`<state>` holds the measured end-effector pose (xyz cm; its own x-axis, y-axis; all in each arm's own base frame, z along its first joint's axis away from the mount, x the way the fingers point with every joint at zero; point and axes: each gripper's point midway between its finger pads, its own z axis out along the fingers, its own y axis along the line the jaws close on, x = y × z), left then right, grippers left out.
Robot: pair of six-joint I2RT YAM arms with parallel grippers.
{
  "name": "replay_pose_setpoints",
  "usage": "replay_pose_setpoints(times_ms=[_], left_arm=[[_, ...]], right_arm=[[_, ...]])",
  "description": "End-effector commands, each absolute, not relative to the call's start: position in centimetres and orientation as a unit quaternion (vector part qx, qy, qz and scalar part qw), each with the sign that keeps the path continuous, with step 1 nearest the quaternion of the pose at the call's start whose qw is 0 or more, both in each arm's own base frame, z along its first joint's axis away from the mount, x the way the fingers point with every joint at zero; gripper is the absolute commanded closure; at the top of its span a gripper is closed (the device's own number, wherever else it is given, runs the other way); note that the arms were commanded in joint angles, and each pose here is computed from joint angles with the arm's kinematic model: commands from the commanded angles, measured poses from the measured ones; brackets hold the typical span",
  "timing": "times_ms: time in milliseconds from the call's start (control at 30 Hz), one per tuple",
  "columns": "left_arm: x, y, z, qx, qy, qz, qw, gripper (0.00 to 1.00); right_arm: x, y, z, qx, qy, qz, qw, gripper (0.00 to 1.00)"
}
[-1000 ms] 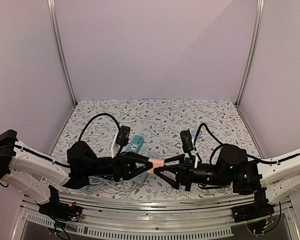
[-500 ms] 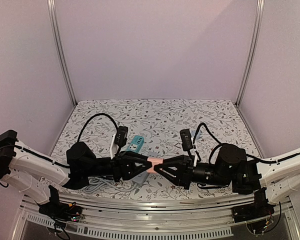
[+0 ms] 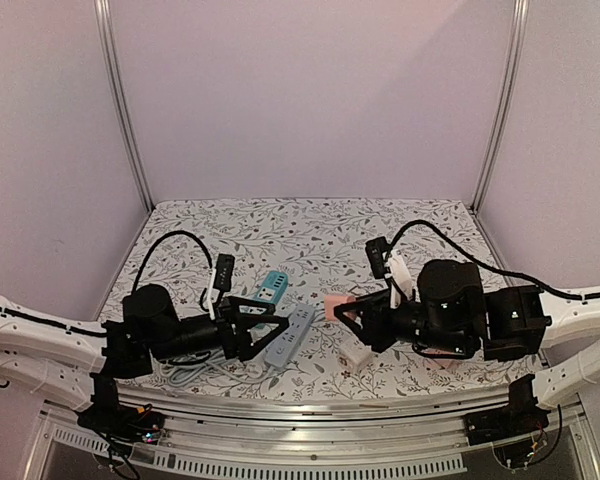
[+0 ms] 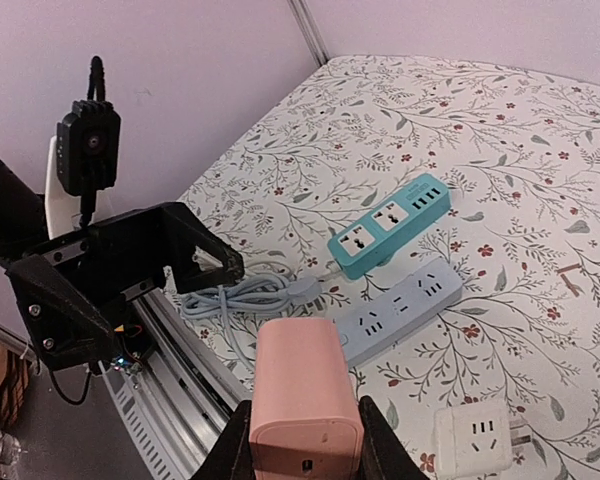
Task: Insert the plug
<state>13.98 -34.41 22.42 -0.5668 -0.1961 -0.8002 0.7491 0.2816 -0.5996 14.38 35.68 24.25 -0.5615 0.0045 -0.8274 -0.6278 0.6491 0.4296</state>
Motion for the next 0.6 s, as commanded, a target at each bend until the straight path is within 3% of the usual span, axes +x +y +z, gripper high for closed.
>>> replay_pose_setpoints(times_ms=[0,200,567], left_arm=[[16.4,-31.5,16.7,0.188,0.769,-0.416,0.448,0.08],[18.0,-30.0,13.5,0.180,0.806,-0.305,0.474,0.09],[17.4,-32.7,7.9,0.276,0.825,-0.200,0.450,0.18]], right_arm=[[16.5,32.7,21.6,-0.183,0.859,0.261,0.401,1.00],[18.6,33.4,19.5,-0.211,0.886,0.207,0.356,1.00],[22.4,35.5,18.5,-0.286,0.894,0.139,0.316,1.00]])
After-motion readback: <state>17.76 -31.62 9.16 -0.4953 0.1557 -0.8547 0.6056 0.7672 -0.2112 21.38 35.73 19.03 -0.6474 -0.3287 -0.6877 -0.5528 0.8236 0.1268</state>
